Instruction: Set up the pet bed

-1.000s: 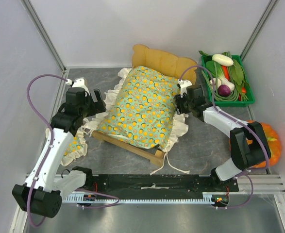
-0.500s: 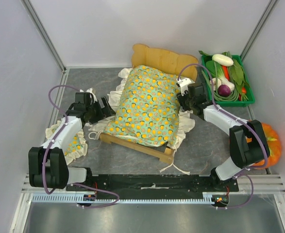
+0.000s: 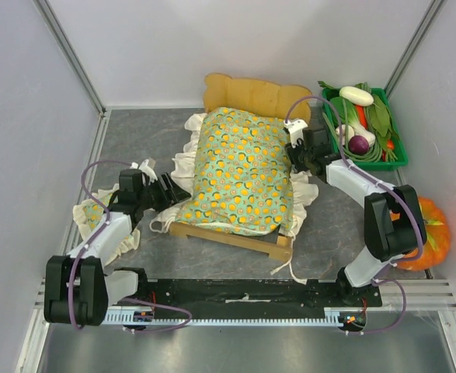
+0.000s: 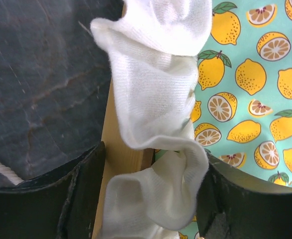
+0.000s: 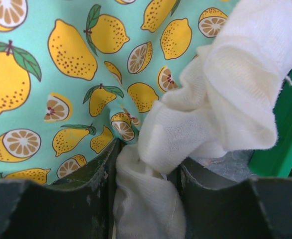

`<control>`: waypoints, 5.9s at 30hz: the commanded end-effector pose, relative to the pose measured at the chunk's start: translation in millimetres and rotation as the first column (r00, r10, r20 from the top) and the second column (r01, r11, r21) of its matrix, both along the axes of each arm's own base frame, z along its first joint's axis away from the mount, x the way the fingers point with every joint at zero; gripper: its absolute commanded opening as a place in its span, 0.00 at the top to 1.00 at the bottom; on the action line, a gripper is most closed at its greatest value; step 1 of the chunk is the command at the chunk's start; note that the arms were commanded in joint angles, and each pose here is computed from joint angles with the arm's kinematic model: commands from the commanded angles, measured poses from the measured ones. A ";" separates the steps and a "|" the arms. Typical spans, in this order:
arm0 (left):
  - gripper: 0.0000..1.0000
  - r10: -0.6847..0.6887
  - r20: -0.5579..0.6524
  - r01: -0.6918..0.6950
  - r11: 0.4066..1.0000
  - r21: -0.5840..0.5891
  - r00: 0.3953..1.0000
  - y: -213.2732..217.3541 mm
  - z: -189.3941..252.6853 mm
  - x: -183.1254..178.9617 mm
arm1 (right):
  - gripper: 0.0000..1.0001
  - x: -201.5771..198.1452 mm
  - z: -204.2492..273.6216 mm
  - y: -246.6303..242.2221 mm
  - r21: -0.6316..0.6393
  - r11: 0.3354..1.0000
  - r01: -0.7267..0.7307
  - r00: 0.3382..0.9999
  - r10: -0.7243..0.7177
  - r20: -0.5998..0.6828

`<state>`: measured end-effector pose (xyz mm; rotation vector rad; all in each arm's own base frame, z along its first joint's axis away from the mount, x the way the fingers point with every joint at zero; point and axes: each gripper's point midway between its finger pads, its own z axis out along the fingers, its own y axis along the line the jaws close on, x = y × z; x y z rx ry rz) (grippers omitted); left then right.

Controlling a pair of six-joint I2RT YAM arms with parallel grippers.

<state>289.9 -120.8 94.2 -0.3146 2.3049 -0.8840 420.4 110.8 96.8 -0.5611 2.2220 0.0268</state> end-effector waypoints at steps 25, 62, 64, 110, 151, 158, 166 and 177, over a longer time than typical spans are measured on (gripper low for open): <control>0.33 -0.248 0.056 0.252 0.963 -0.091 0.967 -142.3 37.3 -80.8 | 0.77 70.9 25.5 159.1 0.205 0.943 -0.260 0.945 0.293 -0.149; 0.00 0.116 0.314 -0.249 0.870 0.426 0.942 12.2 129.1 -49.4 | 0.07 -204.1 83.2 29.9 0.443 0.479 0.758 0.636 -0.695 -0.335; 0.00 0.119 0.319 -0.252 0.874 0.416 0.940 11.3 131.1 -48.3 | 0.08 -213.0 78.9 36.8 0.441 0.441 0.782 0.605 -0.709 -0.363; 0.00 0.058 0.339 -0.194 0.904 0.382 0.939 10.9 142.3 -56.2 | 1.00 -159.4 -3.0 24.3 0.226 0.682 0.695 0.717 -0.678 -0.158; 0.01 -0.293 0.466 0.103 0.915 0.389 0.835 -37.5 184.9 -64.8 | 0.75 27.7 63.0 -50.0 -0.218 0.936 0.277 0.959 -0.254 0.128; 0.00 -0.274 0.484 0.078 0.919 0.386 0.831 -33.9 190.0 -63.8 | 0.20 16.4 107.6 -60.0 -0.137 0.920 0.366 0.921 -0.338 0.191; 0.00 -0.270 0.523 0.050 0.917 0.397 0.808 -30.2 210.7 -60.9 | 0.02 -19.7 160.7 -68.0 0.011 0.913 0.407 0.876 -0.394 0.278; 0.00 -0.164 0.501 -0.034 0.931 0.363 0.850 -10.8 207.9 -68.4 | 0.02 -54.3 198.8 0.3 0.414 0.902 0.122 0.935 -0.245 0.258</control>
